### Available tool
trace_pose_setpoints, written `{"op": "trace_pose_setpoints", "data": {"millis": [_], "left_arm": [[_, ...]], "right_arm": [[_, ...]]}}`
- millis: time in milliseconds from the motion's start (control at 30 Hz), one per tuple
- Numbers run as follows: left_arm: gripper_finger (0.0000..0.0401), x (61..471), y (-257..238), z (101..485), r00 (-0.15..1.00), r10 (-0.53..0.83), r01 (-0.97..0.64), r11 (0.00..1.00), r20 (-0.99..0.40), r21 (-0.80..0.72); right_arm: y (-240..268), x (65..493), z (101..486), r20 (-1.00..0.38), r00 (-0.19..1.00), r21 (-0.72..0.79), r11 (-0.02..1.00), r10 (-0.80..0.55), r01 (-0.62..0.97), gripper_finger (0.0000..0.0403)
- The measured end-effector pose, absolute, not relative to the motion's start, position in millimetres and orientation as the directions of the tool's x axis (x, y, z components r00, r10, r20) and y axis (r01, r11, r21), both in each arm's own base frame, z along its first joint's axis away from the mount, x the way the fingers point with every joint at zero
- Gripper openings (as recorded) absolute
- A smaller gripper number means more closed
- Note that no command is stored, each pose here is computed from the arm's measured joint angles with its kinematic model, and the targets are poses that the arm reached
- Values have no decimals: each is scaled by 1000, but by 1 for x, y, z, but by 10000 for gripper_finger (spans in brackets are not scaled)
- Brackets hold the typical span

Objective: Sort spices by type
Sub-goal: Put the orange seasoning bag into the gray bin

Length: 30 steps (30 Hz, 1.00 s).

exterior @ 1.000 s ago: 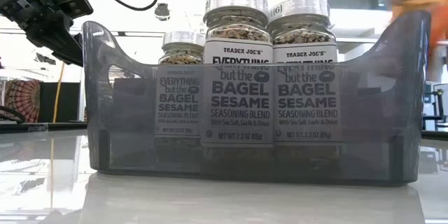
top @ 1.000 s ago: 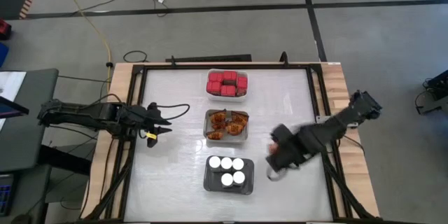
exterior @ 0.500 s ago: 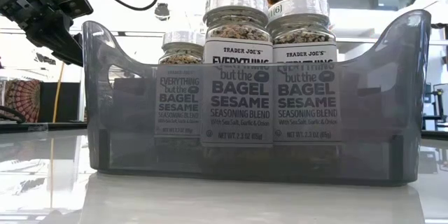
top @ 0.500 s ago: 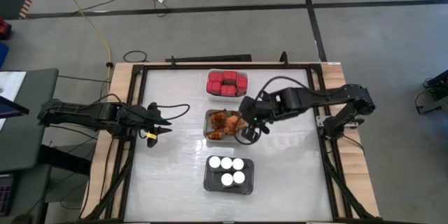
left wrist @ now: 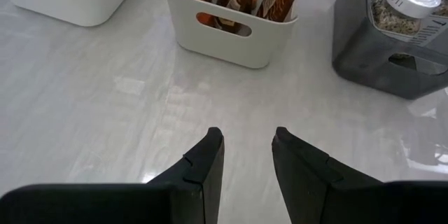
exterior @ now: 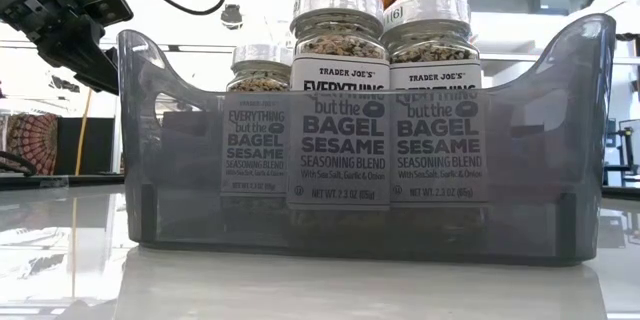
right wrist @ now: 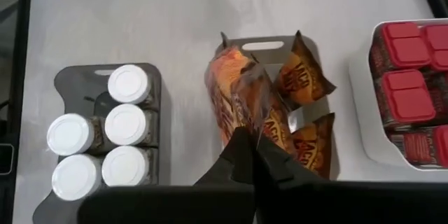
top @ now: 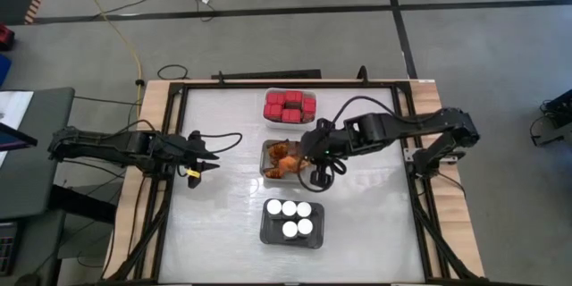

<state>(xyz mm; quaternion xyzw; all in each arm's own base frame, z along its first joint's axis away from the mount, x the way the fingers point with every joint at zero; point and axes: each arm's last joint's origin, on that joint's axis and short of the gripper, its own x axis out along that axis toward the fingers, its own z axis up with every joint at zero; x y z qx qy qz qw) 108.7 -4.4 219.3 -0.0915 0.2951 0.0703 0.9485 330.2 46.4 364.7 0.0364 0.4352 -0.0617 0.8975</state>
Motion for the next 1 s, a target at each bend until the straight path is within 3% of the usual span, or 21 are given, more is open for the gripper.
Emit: {"op": "trace_pose_setpoints", "data": {"millis": [200, 667, 1000], "left_arm": [[114, 109, -4, 219, 816, 79, -187, 973, -573, -132], [114, 109, -5, 219, 814, 73, -188, 972, -576, -142], [114, 108, -5, 219, 814, 73, -189, 971, -577, -144]], "right_arm": [[52, 333, 359, -802, 595, 12, 993, -61, 117, 11], [59, 375, 275, -961, 276, -9, 996, -34, 90, 11], [48, 393, 291, -986, 157, -36, 990, -58, 135, 11]]}}
